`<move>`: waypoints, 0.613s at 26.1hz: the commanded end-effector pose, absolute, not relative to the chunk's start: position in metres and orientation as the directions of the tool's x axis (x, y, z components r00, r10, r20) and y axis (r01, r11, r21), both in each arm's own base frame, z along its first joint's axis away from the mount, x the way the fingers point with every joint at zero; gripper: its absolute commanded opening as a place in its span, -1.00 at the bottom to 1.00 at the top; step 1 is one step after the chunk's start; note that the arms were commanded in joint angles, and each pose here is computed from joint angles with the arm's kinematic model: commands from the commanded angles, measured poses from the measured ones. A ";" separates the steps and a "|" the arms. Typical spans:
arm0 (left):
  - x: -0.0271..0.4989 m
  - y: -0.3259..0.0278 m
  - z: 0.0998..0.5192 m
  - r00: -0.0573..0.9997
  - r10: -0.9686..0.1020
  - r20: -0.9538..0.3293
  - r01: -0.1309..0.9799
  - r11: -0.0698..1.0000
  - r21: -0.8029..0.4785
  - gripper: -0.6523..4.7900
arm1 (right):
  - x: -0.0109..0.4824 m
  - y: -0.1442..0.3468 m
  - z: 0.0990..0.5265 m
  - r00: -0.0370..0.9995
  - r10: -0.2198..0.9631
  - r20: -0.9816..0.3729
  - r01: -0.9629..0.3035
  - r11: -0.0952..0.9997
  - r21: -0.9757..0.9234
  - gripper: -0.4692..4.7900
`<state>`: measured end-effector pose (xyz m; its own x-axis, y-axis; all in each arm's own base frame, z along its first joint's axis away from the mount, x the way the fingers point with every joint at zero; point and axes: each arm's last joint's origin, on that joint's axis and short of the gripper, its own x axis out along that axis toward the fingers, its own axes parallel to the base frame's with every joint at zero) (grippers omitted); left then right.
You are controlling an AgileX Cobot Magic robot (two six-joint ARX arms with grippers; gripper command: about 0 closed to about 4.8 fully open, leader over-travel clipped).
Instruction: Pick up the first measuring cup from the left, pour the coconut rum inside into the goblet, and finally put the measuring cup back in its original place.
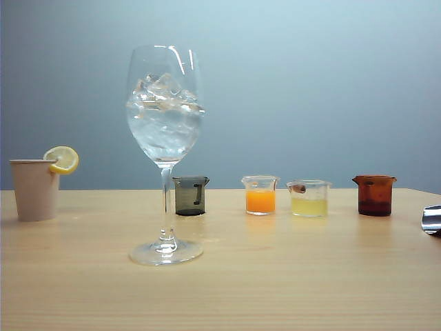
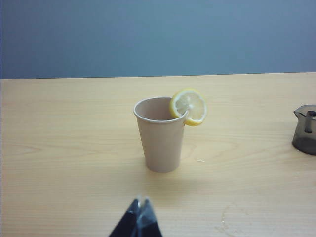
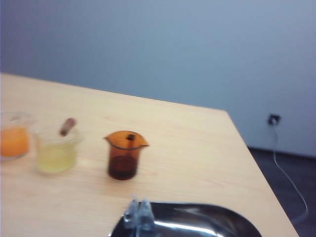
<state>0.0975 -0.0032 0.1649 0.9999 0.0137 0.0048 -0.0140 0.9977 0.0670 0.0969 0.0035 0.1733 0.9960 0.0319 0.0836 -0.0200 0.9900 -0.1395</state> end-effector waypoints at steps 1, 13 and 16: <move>0.097 -0.003 0.167 1.000 0.014 0.019 -0.015 0.997 0.070 -0.75 | 0.097 0.001 0.170 0.996 -0.052 0.067 0.055 0.997 -0.057 -0.82; 0.097 -0.003 0.167 1.000 0.015 0.019 -0.016 0.997 0.070 -0.75 | 0.098 0.003 0.165 1.000 -0.017 0.010 0.017 1.000 0.005 -0.82; 0.097 -0.003 0.167 1.000 0.015 0.019 -0.016 0.997 0.070 -0.75 | 0.098 0.002 0.163 1.000 -0.018 -0.005 0.018 1.000 0.004 -0.82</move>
